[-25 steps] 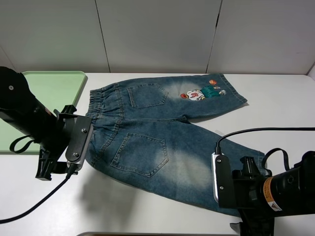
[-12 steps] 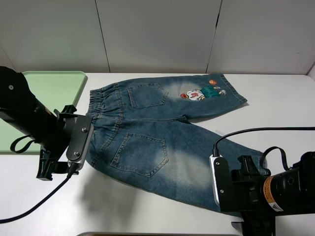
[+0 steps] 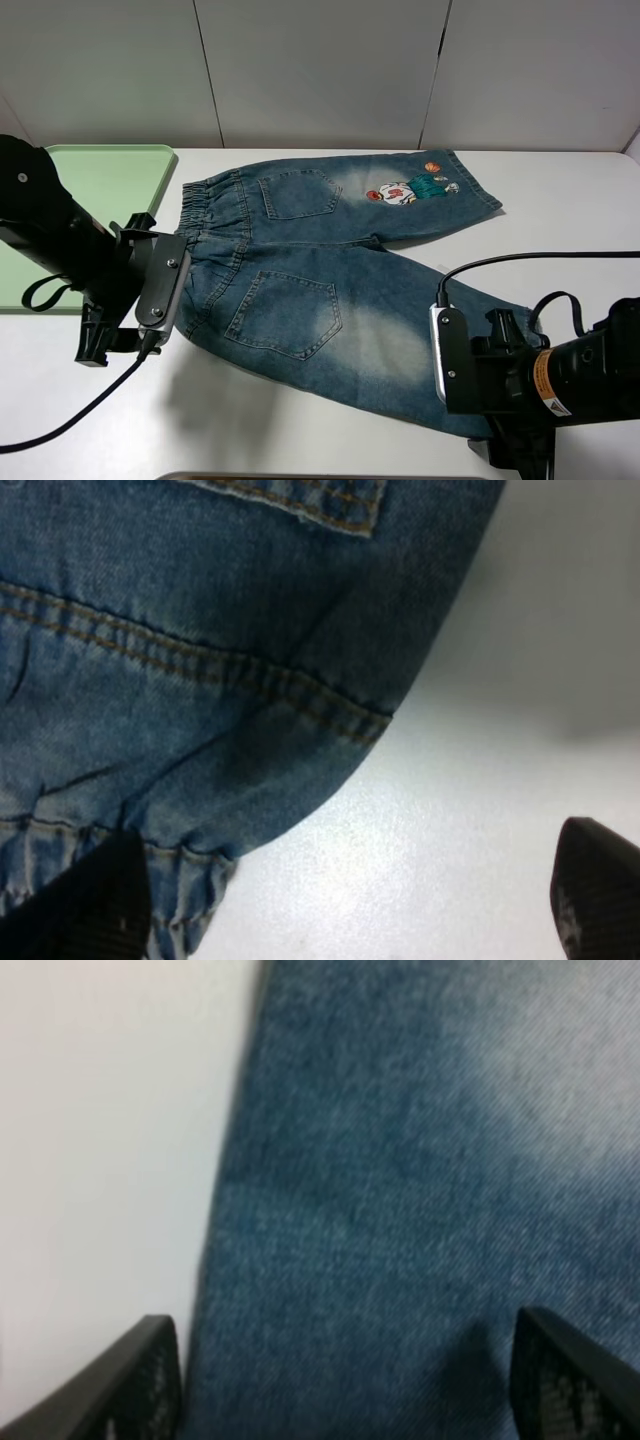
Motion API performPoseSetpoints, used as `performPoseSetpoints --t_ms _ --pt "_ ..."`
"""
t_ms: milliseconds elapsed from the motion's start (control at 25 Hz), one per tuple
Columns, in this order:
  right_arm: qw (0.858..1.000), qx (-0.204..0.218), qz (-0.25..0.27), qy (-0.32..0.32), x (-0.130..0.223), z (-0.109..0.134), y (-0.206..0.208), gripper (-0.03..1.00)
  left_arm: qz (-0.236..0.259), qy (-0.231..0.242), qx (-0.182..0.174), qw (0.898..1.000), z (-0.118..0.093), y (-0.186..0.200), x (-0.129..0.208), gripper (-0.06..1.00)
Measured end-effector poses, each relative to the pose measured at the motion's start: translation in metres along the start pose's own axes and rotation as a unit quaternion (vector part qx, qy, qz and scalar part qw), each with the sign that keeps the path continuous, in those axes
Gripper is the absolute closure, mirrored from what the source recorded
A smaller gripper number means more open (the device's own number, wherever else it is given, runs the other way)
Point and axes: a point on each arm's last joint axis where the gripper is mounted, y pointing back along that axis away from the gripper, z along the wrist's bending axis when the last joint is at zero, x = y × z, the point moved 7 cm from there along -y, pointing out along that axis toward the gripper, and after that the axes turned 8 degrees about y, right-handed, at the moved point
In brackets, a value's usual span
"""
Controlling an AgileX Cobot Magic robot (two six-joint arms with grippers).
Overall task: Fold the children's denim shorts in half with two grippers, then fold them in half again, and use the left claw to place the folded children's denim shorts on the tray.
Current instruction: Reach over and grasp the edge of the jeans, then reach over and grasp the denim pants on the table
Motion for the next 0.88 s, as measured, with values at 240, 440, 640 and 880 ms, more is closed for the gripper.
performPoseSetpoints --t_ms 240,440,640,880 --pt "1.000 0.005 -0.013 0.011 -0.004 -0.002 -0.001 0.61 -0.001 0.000 -0.004 1.000 0.001 0.000 0.000 0.15" --pt "0.999 -0.002 -0.001 0.035 0.000 0.001 -0.003 0.99 -0.001 0.000 -0.004 1.000 0.001 0.000 0.000 0.15" --pt "0.999 -0.007 0.014 0.047 0.005 0.002 -0.002 0.99 -0.001 0.000 -0.004 1.000 0.001 0.000 0.000 0.15" --pt "0.996 -0.022 0.079 0.046 0.021 -0.001 0.001 0.99 0.006 -0.005 0.014 1.000 -0.004 0.000 0.002 0.15"
